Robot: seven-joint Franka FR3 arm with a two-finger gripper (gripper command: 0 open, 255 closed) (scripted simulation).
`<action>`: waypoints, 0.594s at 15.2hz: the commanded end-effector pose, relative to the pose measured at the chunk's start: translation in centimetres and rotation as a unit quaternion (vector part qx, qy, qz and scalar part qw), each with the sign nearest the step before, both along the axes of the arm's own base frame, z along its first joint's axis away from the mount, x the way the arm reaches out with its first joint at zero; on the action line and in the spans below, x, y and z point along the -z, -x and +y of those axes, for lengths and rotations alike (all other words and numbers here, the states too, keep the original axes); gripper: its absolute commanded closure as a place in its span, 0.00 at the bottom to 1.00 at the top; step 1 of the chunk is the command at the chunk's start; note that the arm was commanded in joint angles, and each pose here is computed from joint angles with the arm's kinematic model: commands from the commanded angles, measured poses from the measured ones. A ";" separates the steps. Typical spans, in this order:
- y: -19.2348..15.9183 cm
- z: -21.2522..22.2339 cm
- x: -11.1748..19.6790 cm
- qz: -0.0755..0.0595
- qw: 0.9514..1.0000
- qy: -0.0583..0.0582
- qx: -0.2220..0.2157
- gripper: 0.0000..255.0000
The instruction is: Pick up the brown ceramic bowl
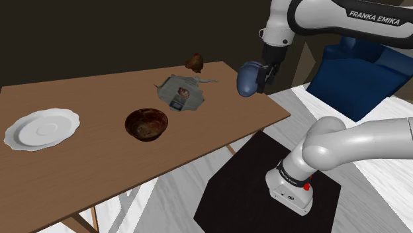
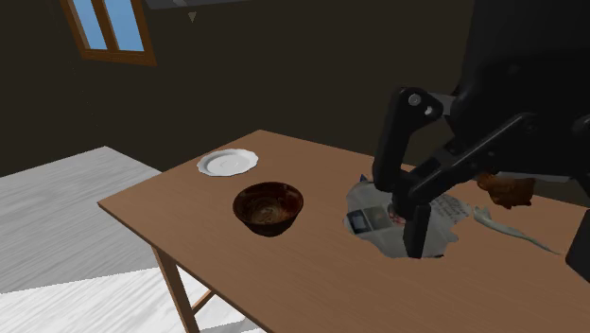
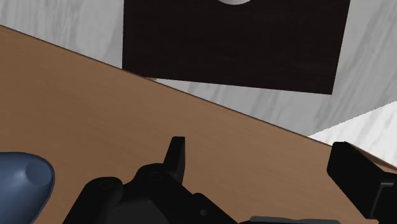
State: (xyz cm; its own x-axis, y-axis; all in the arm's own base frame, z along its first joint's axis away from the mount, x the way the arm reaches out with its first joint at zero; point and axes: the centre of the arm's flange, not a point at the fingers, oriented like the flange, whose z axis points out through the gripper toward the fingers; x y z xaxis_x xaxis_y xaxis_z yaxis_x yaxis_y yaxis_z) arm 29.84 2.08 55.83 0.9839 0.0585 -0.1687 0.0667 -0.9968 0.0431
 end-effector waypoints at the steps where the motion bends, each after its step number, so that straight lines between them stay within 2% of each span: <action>1: 0.0 0.0 0.0 0.000 1.000 0.000 0.000 0.00; 9: -7.3 2.3 6.5 -0.002 0.998 -0.056 -0.003 0.00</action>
State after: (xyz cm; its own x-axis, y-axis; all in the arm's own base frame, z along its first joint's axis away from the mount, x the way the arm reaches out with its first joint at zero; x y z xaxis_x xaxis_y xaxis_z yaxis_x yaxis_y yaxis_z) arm 36.21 4.02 50.29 0.9838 0.0801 -0.1607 0.0723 -0.9959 -0.0538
